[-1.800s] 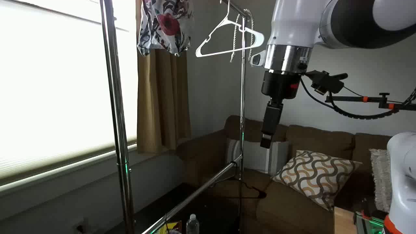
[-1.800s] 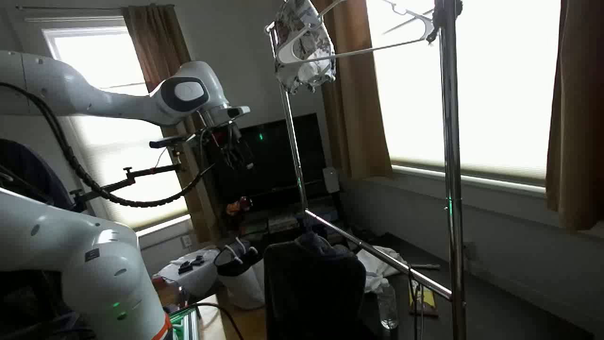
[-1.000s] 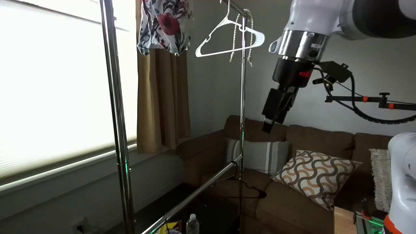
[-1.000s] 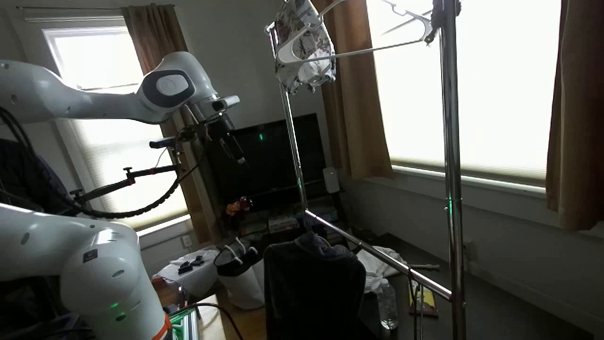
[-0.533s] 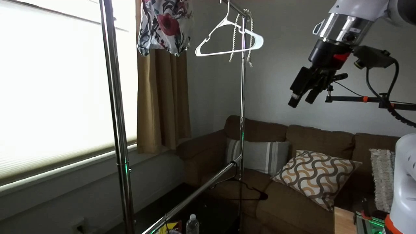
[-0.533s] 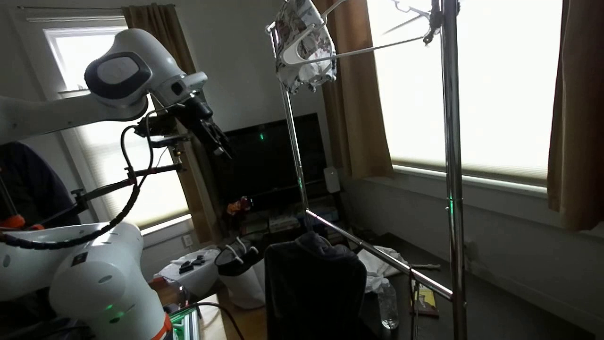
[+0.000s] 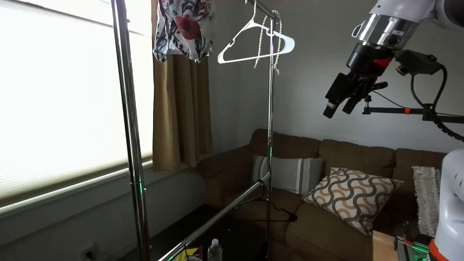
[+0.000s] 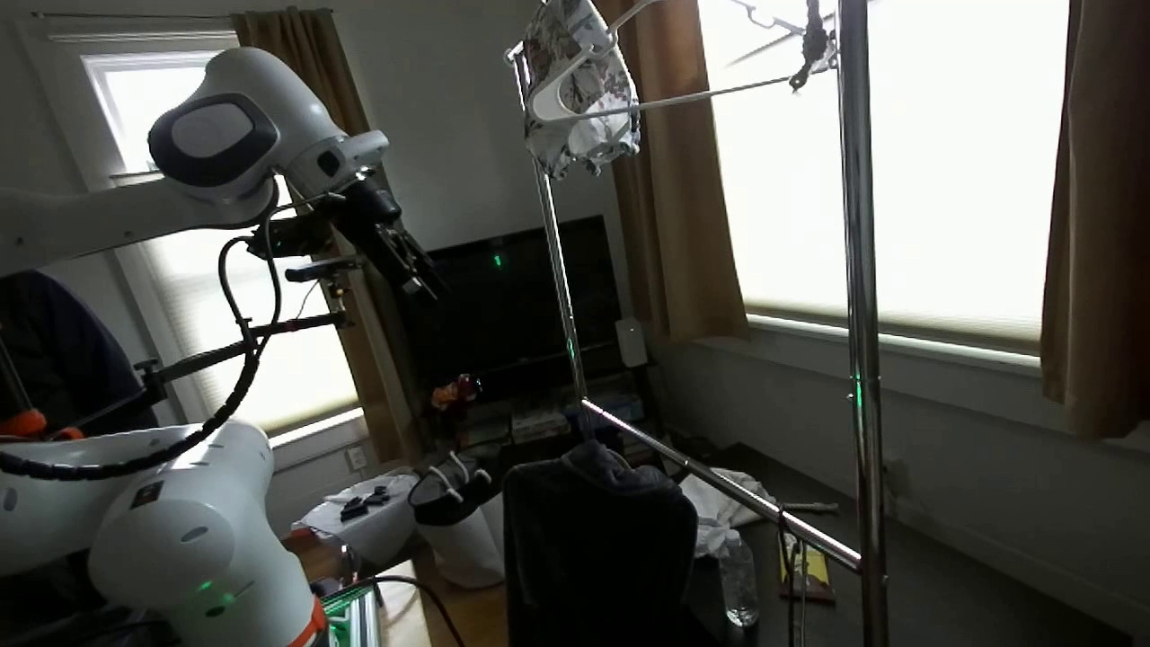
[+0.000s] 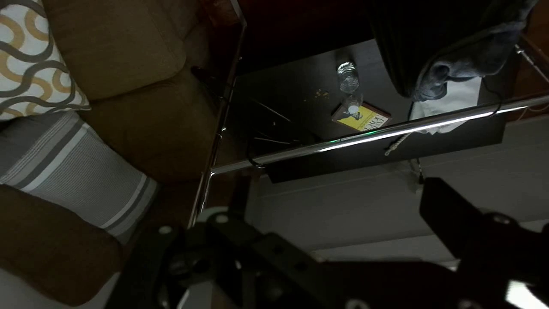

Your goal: Shift the coat hanger to the left

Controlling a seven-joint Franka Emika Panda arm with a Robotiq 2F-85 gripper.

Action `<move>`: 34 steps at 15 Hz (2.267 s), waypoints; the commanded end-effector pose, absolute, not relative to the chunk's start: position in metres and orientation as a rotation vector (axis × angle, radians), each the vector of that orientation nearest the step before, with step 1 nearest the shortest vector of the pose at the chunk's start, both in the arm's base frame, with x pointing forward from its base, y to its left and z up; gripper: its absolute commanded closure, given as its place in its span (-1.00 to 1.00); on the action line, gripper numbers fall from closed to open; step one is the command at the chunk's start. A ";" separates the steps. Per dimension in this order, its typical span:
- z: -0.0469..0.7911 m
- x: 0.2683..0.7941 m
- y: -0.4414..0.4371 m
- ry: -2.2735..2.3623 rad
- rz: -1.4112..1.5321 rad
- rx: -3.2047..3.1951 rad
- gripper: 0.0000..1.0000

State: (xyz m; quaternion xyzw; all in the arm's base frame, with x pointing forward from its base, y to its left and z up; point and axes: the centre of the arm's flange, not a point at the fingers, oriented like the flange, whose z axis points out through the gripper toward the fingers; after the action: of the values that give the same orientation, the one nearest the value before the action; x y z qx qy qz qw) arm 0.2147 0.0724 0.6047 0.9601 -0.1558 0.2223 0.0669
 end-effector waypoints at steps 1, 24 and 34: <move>0.614 0.228 0.076 -0.481 0.731 2.903 -1.00; 0.757 0.354 -0.008 0.273 1.088 2.543 -1.00; 0.785 0.368 -0.015 0.172 1.102 2.522 0.13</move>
State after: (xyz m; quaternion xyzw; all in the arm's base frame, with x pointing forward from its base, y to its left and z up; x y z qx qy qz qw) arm 0.3645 -0.0174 0.7769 0.8953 0.0702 0.3987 0.1862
